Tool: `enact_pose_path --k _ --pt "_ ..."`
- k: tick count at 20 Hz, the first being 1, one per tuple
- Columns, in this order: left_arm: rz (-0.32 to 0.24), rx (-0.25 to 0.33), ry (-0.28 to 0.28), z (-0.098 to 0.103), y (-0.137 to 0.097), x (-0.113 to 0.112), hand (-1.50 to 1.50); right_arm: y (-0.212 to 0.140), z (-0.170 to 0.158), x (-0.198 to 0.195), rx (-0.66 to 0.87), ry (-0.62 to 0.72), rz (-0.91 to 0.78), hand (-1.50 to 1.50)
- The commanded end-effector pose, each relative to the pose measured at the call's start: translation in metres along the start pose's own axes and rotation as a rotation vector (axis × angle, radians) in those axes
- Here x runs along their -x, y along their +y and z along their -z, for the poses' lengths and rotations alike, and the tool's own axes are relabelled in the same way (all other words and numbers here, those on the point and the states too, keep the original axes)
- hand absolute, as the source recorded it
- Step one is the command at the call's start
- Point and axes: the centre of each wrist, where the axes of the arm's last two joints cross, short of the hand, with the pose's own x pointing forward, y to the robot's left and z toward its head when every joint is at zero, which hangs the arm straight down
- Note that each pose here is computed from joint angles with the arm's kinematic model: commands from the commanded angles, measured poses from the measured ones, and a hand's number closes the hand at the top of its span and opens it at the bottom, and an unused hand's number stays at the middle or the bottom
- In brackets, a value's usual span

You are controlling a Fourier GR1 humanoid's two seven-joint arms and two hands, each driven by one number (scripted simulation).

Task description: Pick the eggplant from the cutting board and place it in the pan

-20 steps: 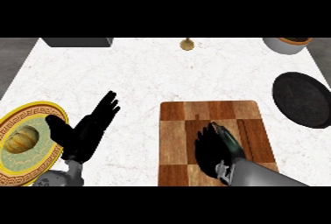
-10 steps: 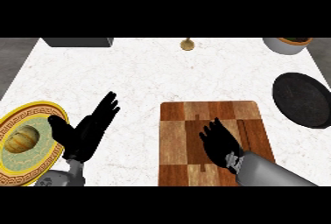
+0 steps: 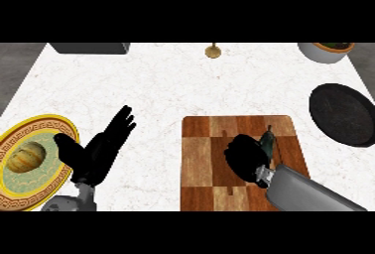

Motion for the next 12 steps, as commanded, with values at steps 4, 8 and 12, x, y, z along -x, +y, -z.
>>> enact_pose_path --k 4,8,12 --pt "0.003 -0.005 -0.009 0.008 -0.010 -0.002 0.00 0.018 0.016 -0.002 0.075 -0.020 -0.076 1.50" --pt "-0.010 -0.089 0.001 -0.005 0.015 0.003 0.00 0.043 -0.006 0.013 0.194 0.275 0.490 1.50" --pt "-0.028 -0.114 0.004 -0.009 0.016 0.003 0.00 0.037 -0.022 0.023 0.394 0.498 0.858 1.50"
